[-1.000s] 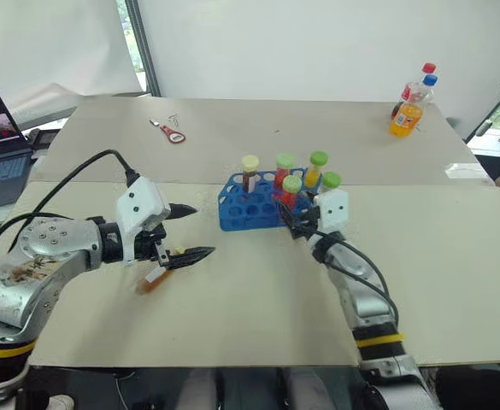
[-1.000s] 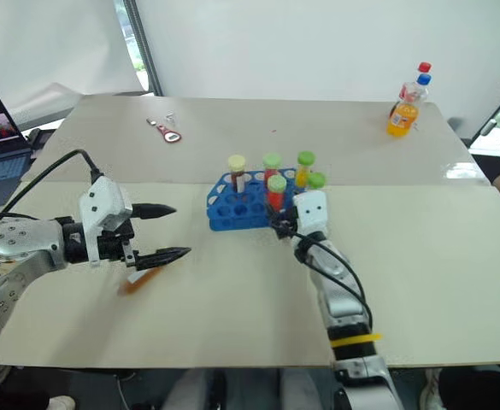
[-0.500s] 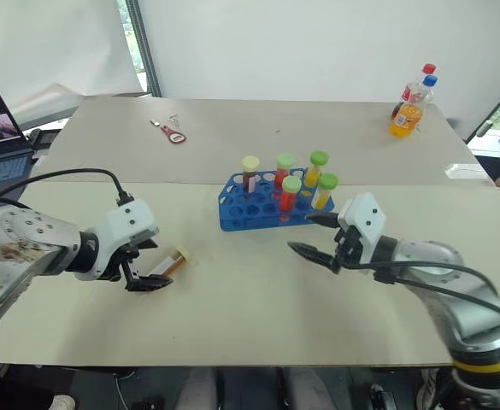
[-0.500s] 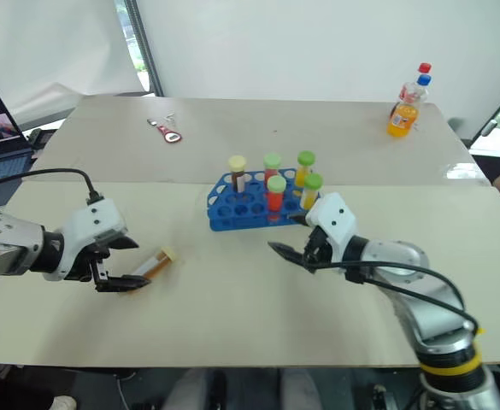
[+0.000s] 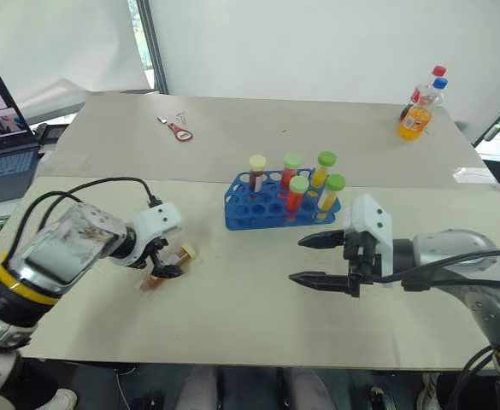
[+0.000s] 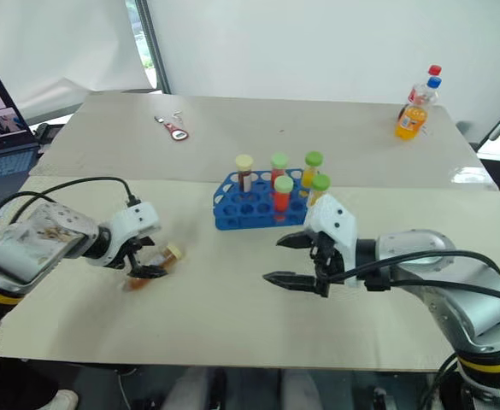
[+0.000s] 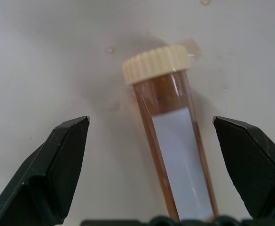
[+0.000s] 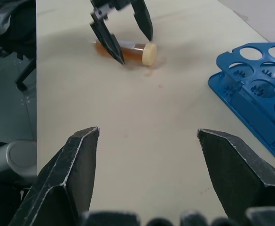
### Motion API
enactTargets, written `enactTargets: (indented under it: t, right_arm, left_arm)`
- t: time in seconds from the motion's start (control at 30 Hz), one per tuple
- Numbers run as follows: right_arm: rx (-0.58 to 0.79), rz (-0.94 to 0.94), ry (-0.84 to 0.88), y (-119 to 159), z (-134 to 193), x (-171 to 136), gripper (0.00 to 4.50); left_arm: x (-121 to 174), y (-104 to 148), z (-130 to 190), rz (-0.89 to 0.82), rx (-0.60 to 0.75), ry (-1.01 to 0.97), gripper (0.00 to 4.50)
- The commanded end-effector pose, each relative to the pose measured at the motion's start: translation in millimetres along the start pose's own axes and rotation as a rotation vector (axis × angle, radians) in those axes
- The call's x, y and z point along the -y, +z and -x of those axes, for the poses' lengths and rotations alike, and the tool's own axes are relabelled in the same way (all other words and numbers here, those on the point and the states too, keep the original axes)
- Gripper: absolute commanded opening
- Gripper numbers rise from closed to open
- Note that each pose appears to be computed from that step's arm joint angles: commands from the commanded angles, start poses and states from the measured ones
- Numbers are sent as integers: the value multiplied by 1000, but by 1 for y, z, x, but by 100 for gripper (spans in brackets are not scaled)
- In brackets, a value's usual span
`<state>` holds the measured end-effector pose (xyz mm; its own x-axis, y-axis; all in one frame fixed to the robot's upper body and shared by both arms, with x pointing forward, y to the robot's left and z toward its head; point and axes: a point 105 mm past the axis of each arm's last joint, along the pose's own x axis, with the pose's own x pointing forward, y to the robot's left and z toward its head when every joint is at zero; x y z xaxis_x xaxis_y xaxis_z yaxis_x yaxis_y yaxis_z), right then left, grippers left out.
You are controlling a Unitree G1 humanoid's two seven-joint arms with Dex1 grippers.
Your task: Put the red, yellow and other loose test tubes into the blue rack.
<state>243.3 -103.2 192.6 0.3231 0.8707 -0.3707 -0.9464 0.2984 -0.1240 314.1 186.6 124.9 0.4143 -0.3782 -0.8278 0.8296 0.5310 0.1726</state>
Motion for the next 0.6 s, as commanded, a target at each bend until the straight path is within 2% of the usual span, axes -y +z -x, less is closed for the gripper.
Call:
enactTargets:
  t: [0.03, 0.07, 0.13, 0.23, 0.3, 0.47, 0.6]
  right_arm:
    - [19, 17, -2, 13, 10, -2, 370]
    - [18, 14, 2, 14, 11, -3, 376]
    - [20, 2, 7, 17, 14, -3, 376]
    - [32, -8, 8, 21, 17, -2, 376]
    - [42, -14, 3, 24, 18, -1, 376]
    - [49, -9, -28, 28, 24, 2, 376]
    - [37, 63, -92, 26, 35, 7, 376]
  left_arm:
    - [-6, 7, 1, -25, 1, 17, 450]
    - [-5, 7, -1, -33, -4, 10, 395]
    - [-3, 5, -4, -44, -15, 3, 323]
    - [-1, 0, -5, -93, -39, -4, 173]
    - [1, -2, -5, -112, -44, -13, 93]
    - [-2, 13, 11, -175, 24, -23, 90]
    - [-6, 61, 36, -196, 274, -43, 90]
